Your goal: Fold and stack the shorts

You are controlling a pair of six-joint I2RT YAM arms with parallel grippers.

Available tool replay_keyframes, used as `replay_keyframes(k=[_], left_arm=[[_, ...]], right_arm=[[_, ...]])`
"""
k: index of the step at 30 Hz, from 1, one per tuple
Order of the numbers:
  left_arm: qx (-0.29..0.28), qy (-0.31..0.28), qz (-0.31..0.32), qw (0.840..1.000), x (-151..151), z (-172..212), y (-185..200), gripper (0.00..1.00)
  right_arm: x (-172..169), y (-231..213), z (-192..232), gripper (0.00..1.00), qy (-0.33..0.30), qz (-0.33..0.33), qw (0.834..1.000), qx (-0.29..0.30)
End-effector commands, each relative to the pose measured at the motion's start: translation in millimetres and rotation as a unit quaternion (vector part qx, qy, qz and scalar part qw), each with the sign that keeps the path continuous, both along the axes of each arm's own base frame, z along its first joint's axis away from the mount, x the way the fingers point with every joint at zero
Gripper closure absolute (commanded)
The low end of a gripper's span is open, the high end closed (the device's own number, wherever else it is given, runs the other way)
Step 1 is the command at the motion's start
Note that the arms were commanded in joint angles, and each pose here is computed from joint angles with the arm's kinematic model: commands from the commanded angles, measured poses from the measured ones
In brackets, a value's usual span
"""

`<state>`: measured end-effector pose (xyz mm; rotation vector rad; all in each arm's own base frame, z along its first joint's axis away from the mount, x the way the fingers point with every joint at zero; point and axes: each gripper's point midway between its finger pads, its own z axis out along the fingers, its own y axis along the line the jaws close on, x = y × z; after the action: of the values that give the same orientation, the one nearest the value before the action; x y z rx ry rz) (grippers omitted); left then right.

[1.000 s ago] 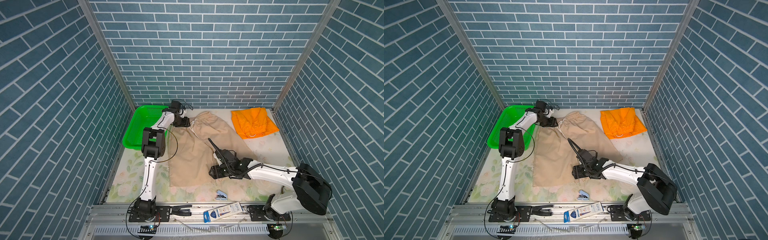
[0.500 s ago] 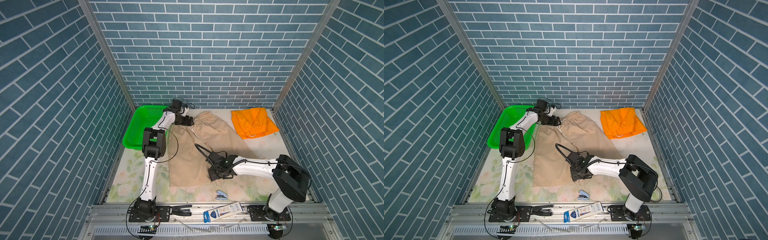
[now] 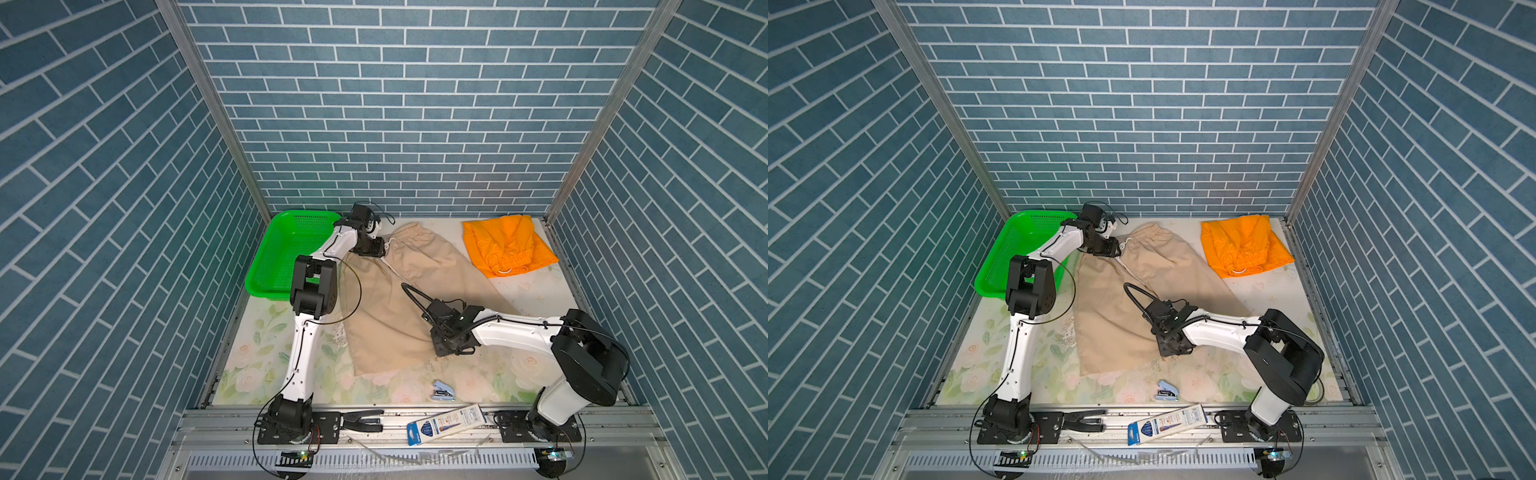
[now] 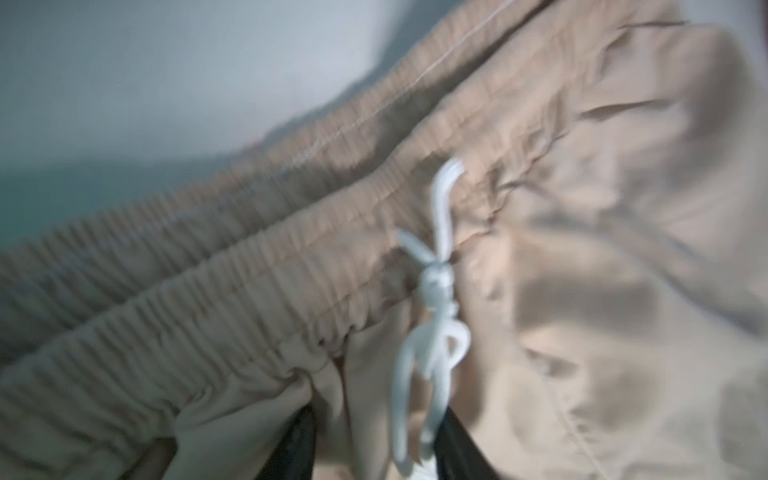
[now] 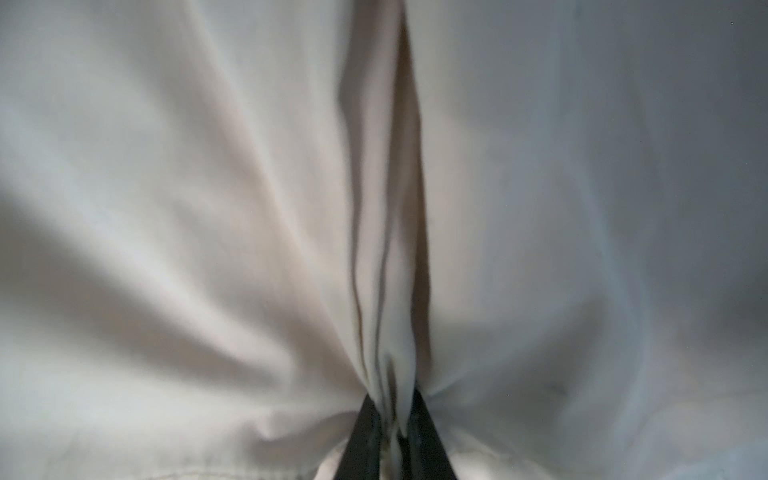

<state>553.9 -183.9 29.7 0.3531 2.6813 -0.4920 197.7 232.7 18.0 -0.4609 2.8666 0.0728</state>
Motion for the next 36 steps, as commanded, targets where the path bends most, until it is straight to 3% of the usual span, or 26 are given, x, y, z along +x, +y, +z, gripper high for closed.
replay_keyframes(k=[1, 5, 12, 19, 28, 32, 36], left_arm=[[0.023, 0.033, 0.033, 0.999, -14.0, -11.6, 25.8, 0.66], [0.030, 0.055, 0.074, 0.995, -24.4, -18.0, 53.9, 0.87], [0.035, 0.056, 0.103, 0.992, -48.3, -8.3, 79.3, 0.91], [0.086, 0.050, 0.141, 0.985, -72.0, -0.8, 107.1, 0.93], [0.032, 0.031, 0.177, 0.983, -99.7, 13.6, 101.8, 0.91], [0.014, 0.028, 0.187, 0.982, -112.4, 17.9, 96.3, 0.85], [0.008, 0.026, 0.196, 0.980, -132.6, 26.9, 93.1, 0.76]], right_arm=[[-2.4, -34.9, -4.2, 0.85, 0.011, 0.009, 0.998, -0.055], [7.5, -48.7, -1.0, 0.85, 0.008, 0.017, 0.997, -0.068], [27.6, -49.9, -2.5, 0.83, 0.007, 0.047, 0.996, -0.076], [69.7, -59.0, -4.3, 0.82, -0.005, 0.033, 0.996, -0.083], [129.6, -55.2, 2.1, 0.82, -0.035, 0.043, 0.994, -0.098], [144.8, -46.2, 7.6, 0.65, -0.038, 0.050, 0.995, -0.079], [129.6, -32.5, 30.5, 0.49, -0.032, 0.056, 0.998, -0.015]])
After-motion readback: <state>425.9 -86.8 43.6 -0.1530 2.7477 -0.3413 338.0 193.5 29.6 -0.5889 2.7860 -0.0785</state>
